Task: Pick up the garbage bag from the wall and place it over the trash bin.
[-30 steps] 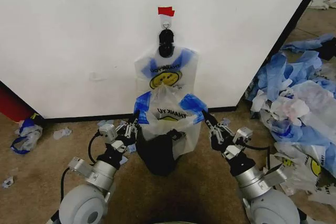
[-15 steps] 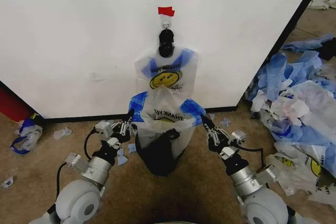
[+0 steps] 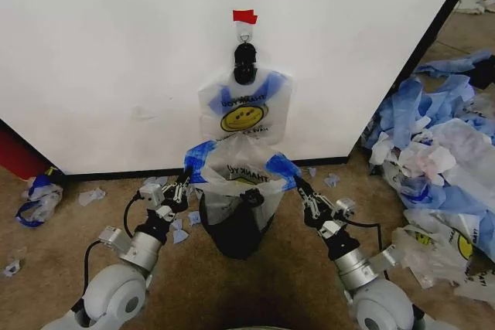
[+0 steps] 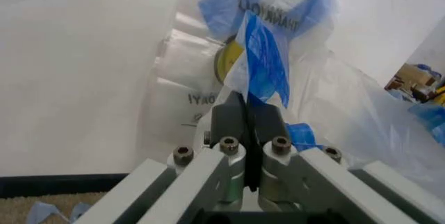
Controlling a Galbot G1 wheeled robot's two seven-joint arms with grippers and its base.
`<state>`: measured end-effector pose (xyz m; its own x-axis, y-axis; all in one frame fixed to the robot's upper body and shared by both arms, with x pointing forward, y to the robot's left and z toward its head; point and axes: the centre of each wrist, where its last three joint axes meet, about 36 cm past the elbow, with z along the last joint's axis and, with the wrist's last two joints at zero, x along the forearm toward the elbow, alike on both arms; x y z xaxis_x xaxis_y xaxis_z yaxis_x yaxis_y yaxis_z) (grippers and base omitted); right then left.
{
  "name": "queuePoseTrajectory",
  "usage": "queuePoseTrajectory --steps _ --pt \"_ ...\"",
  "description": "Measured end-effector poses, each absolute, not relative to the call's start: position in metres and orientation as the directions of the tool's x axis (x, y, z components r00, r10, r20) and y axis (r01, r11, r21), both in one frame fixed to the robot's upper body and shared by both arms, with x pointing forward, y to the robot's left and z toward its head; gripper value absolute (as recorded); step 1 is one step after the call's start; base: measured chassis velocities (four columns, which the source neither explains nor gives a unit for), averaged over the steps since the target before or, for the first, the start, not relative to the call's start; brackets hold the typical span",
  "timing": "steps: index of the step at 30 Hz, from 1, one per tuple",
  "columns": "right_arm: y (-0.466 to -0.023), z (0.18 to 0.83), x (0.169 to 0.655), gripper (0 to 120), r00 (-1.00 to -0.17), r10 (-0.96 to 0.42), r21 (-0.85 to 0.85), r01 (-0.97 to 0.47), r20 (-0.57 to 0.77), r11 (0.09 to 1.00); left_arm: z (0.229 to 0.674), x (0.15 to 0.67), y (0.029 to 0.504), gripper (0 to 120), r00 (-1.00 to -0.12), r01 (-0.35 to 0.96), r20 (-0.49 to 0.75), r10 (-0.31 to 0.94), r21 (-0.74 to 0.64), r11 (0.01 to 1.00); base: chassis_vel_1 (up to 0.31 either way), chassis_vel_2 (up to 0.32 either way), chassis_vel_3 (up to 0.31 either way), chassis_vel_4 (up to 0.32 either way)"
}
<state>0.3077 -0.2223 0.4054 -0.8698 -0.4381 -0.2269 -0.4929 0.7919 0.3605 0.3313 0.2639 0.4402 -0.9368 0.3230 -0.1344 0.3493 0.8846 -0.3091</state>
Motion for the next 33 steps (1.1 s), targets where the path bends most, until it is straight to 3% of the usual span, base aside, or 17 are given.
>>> queuePoseTrajectory --steps 33 --pt "-0.215 0.357 0.276 0 -0.866 -0.482 0.350 -0.496 -0.132 0.795 0.410 0.304 0.270 0 -0.950 0.310 -0.050 0.309 -0.284 0.907 0.000 0.000 0.000 0.000"
